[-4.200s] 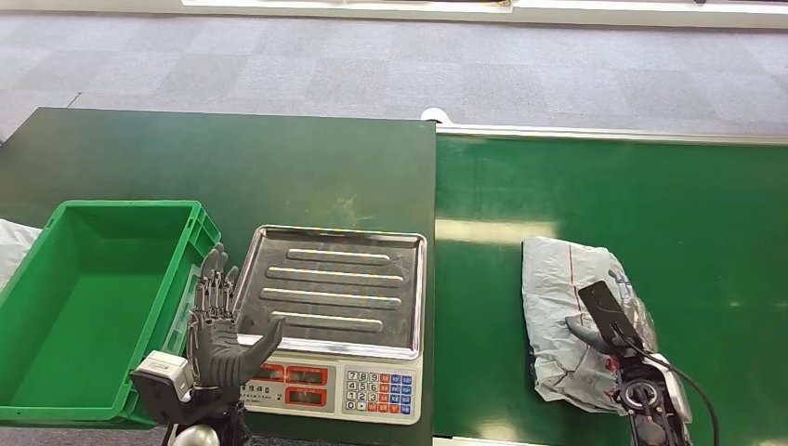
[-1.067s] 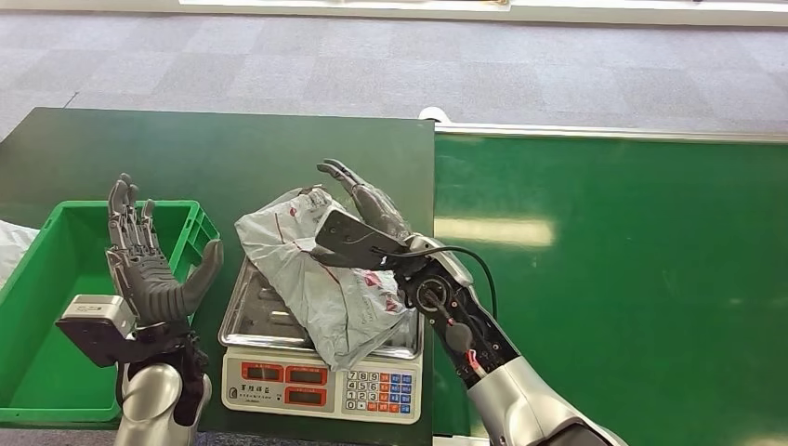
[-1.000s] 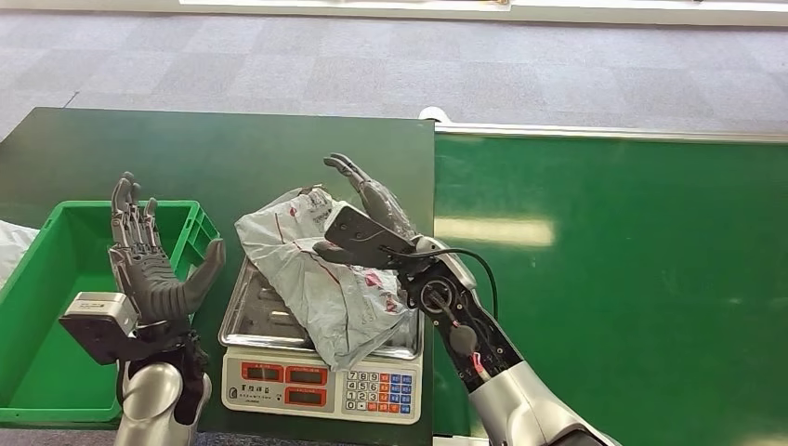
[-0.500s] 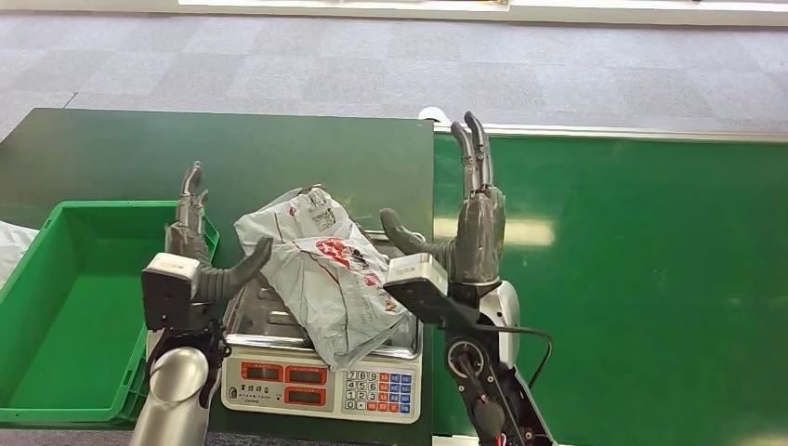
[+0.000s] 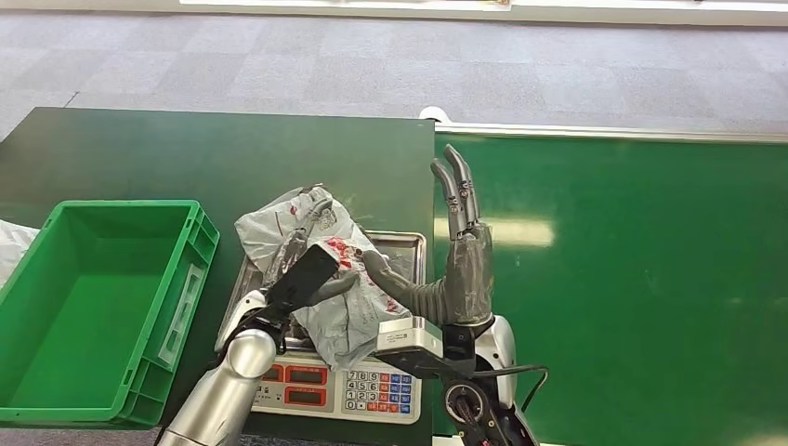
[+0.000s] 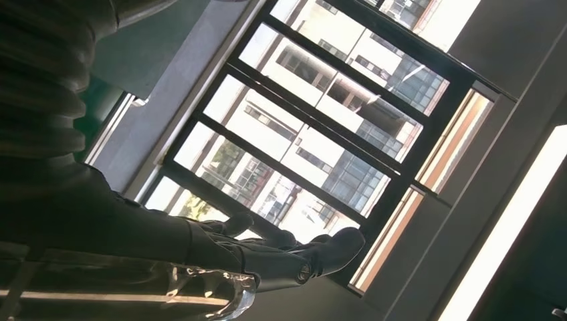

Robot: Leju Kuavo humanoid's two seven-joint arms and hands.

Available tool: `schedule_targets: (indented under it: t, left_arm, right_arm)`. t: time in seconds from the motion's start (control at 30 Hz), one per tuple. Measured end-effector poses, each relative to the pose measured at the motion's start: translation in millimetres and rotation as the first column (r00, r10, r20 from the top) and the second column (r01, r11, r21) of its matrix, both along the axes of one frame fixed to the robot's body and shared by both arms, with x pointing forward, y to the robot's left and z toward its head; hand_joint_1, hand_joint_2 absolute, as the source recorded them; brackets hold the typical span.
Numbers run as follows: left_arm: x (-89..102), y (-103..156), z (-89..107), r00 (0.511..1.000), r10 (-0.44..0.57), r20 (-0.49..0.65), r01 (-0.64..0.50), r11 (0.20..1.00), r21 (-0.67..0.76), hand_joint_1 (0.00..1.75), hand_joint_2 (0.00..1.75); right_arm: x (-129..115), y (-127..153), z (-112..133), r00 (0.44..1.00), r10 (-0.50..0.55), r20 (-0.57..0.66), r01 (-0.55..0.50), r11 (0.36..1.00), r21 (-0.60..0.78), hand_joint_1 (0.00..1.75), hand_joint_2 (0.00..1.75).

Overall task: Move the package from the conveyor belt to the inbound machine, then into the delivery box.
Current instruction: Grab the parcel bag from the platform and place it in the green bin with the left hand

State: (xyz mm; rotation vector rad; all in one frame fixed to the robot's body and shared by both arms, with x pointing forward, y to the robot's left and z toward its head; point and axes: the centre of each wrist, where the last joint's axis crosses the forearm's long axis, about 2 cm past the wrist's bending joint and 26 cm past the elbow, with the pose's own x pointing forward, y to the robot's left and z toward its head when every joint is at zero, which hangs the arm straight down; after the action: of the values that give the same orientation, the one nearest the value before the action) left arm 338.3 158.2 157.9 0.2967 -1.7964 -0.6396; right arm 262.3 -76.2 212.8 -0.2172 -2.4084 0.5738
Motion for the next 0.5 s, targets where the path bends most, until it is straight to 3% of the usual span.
schedule_targets:
  t: [0.1, 0.17, 0.5]
  left_arm:
    - [6.2, -8.6, -9.6, 0.993, -0.059, -0.100, 0.069, 0.992, 0.103, 1.37, 1.75]
    - [10.4, -12.8, -13.3, 0.986, -0.087, -0.142, 0.106, 0.986, 0.132, 1.64, 1.75]
    - [24.2, -15.7, -17.8, 0.972, -0.125, -0.199, 0.160, 0.972, 0.170, 1.54, 1.75]
  right_arm:
    - [-1.0, 0.7, -0.7, 1.000, 0.016, 0.002, -0.016, 1.000, -0.010, 0.00, 1.75]
    - [-1.4, 1.2, -1.0, 1.000, 0.025, 0.001, -0.025, 1.000, -0.016, 0.00, 1.75]
    - [-2.0, 1.7, -4.8, 0.999, 0.050, -0.007, -0.050, 0.998, -0.041, 0.00, 1.75]
